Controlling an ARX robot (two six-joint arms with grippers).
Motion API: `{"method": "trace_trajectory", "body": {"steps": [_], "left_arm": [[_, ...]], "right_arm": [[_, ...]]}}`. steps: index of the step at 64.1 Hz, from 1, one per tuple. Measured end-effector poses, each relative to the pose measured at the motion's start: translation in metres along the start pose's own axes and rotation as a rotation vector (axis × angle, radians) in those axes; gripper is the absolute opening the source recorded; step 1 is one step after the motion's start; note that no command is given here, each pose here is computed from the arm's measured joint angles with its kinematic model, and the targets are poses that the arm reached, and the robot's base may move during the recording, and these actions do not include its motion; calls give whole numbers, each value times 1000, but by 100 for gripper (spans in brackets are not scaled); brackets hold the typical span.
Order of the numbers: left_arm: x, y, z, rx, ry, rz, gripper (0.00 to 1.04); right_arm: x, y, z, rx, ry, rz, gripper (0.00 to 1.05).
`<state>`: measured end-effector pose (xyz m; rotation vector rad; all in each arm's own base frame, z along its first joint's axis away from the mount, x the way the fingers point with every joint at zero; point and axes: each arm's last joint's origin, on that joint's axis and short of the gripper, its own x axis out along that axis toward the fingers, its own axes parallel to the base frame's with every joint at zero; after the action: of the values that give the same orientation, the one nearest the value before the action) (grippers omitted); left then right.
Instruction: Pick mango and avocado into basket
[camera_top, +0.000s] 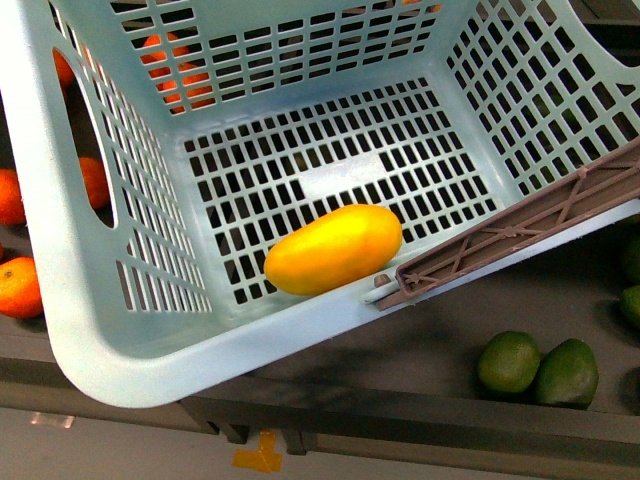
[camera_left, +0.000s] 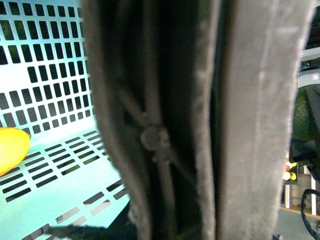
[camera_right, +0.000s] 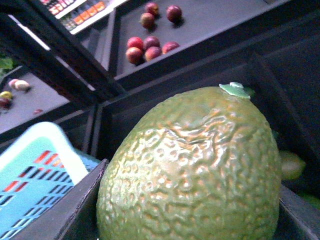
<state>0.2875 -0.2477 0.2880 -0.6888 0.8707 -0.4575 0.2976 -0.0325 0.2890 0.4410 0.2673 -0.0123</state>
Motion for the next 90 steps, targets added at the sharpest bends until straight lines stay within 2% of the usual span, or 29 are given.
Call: {"method": "trace_trajectory", "body": {"steps": [21, 35, 43, 55, 62, 75, 81, 85, 90], "left_arm": [[0, 0, 0, 0, 0, 0, 15], [0, 0, 0, 0, -1, 1, 15], [0, 0, 0, 0, 0, 0, 15], [0, 0, 0, 0, -1, 1, 15], [0, 0, 0, 2, -3, 3, 15], [1, 1, 0, -2, 0, 4, 15], [1, 1, 0, -3, -3, 7, 15], [1, 1, 0, 0, -3, 7, 15], [1, 1, 0, -1, 1, 4, 15]], "right_arm": [[13, 63, -34, -13, 92, 120, 71], [20, 83, -47, 4, 141, 157, 71], [24, 88, -56, 11, 177, 166, 71], [25, 91, -60, 28, 195, 174, 97], [25, 87, -59, 25, 191, 138, 96], [11, 59, -37, -53, 66, -86, 96], [1, 49, -34, -179, -116, -17, 84], [-12, 40, -45, -289, -230, 21, 72], [-24, 31, -60, -361, -270, 27, 60]]}}
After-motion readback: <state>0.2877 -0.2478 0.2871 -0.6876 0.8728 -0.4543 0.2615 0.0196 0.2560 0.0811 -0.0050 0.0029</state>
